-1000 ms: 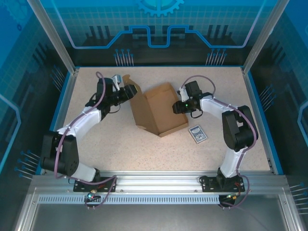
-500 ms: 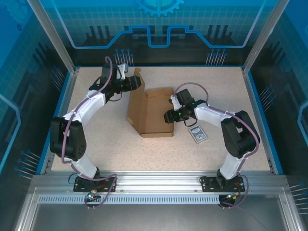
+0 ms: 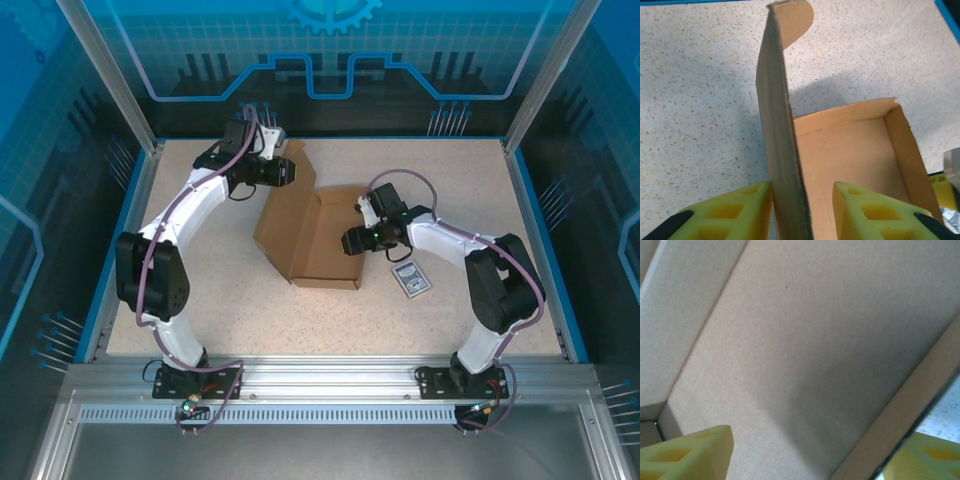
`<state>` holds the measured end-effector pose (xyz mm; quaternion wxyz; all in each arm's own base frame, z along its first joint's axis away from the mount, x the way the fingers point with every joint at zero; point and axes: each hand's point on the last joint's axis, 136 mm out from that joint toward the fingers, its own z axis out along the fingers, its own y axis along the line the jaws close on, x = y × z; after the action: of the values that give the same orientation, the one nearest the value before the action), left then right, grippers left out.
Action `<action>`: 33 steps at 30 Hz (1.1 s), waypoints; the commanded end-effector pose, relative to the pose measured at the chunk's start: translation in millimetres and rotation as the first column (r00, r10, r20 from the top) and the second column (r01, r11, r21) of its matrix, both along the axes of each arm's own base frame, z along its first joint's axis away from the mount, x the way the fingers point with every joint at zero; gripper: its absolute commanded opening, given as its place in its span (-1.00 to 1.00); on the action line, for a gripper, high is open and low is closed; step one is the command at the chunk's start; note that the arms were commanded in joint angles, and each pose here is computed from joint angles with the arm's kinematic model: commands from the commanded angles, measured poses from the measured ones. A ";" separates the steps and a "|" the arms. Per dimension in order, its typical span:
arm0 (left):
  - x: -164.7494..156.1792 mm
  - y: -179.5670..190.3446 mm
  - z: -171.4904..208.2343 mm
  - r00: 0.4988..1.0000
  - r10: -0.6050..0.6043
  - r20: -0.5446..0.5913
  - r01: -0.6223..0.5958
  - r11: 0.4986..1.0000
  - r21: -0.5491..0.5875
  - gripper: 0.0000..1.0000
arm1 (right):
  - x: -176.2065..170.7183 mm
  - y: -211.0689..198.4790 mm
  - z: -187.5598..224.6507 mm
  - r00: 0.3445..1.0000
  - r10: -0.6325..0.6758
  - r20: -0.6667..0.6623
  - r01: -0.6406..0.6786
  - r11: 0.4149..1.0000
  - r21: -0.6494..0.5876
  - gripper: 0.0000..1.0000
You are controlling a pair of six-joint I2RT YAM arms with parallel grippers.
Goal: Fold the paper box
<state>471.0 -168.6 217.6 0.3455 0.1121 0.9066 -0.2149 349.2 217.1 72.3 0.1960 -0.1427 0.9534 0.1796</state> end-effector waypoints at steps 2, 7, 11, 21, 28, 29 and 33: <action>-11.2 -6.0 -11.1 0.993 -0.115 -0.007 0.114 0.973 0.200 -0.36 | 11.2 -3.9 32.9 0.997 -0.019 0.069 0.017 0.999 0.029 0.65; -10.1 -14.6 -1.0 0.983 -0.183 0.029 0.164 0.930 0.329 -0.55 | 15.6 -7.7 48.9 0.995 -0.044 0.094 0.038 0.997 0.062 0.77; -10.0 -19.7 6.6 0.971 -0.231 0.056 0.189 0.892 0.410 -0.61 | 17.9 -14.4 56.1 0.993 -0.060 0.105 0.055 0.997 0.054 0.82; -9.6 -30.9 34.7 0.923 -0.366 0.117 0.237 0.782 0.576 -0.63 | 17.5 -30.6 89.5 0.981 -0.089 0.174 0.081 0.995 0.056 0.87; -10.0 -43.7 29.5 0.875 -0.475 0.099 0.306 0.698 0.647 -0.62 | 15.9 -46.1 90.5 0.976 -0.044 0.211 0.045 0.999 -0.002 0.84; -9.0 -44.6 29.4 0.870 -0.483 0.100 0.310 0.693 0.651 -0.62 | 15.3 -46.5 89.1 0.976 -0.025 0.217 0.029 0.999 -0.015 0.83; -6.7 -47.5 33.4 0.863 -0.493 0.109 0.312 0.690 0.653 -0.62 | 20.0 -50.4 81.4 0.968 0.051 0.245 -0.029 0.995 -0.094 0.79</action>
<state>463.7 -215.2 245.2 0.3579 0.4257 0.8307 0.0265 365.5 174.1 152.0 0.2959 -0.1558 0.9303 0.1505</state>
